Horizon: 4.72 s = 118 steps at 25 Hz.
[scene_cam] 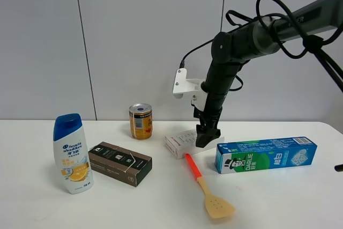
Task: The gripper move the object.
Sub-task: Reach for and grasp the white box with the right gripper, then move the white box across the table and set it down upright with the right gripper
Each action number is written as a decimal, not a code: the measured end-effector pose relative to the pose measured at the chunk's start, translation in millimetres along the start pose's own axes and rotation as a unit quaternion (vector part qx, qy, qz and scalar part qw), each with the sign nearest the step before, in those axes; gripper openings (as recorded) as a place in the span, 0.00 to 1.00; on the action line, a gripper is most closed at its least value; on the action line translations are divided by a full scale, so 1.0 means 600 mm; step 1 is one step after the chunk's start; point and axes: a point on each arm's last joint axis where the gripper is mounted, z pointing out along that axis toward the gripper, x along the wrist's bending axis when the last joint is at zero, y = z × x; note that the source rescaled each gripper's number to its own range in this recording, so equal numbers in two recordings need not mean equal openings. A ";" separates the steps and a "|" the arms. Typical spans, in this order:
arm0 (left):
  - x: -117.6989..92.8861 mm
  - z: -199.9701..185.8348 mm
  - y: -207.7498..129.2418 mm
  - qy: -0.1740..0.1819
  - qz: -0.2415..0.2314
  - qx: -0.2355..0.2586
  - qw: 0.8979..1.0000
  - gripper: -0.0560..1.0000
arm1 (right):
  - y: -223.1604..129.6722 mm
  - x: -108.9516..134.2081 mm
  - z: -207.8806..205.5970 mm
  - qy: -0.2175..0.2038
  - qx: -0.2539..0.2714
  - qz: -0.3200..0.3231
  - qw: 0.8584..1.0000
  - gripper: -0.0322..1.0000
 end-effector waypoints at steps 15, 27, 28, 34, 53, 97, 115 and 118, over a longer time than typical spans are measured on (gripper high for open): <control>0.000 0.000 0.000 0.000 0.000 0.000 1.000 1.00 | -0.005 0.005 0.063 -0.012 -0.014 -0.023 1.000 1.00; 0.000 0.000 0.000 0.000 0.000 0.000 1.000 1.00 | 0.007 -0.017 0.080 -0.031 -0.040 -0.004 0.999 1.00; 0.000 0.000 0.000 0.000 0.000 0.000 1.000 1.00 | 0.007 -0.017 0.081 -0.030 -0.041 -0.003 0.999 1.00; 0.000 0.000 0.000 0.000 0.000 0.000 1.000 1.00 | 0.007 -0.017 0.086 -0.028 -0.048 0.008 0.998 1.00; 0.000 0.000 0.000 0.000 0.000 0.000 1.000 1.00 | -0.012 -0.019 0.097 0.003 -0.073 0.260 0.963 1.00; 0.000 0.000 0.000 0.000 0.000 0.000 1.000 1.00 | 0.010 -0.063 -0.060 -0.060 -0.102 0.281 0.952 0.07; 0.000 0.000 0.000 0.000 0.000 0.000 1.000 1.00 | 0.039 -0.015 -0.363 -0.045 -0.097 0.295 0.950 0.05; 0.000 0.000 0.000 0.000 0.000 0.000 1.000 1.00 | 0.067 0.008 -0.377 -0.021 -0.093 0.278 0.956 0.05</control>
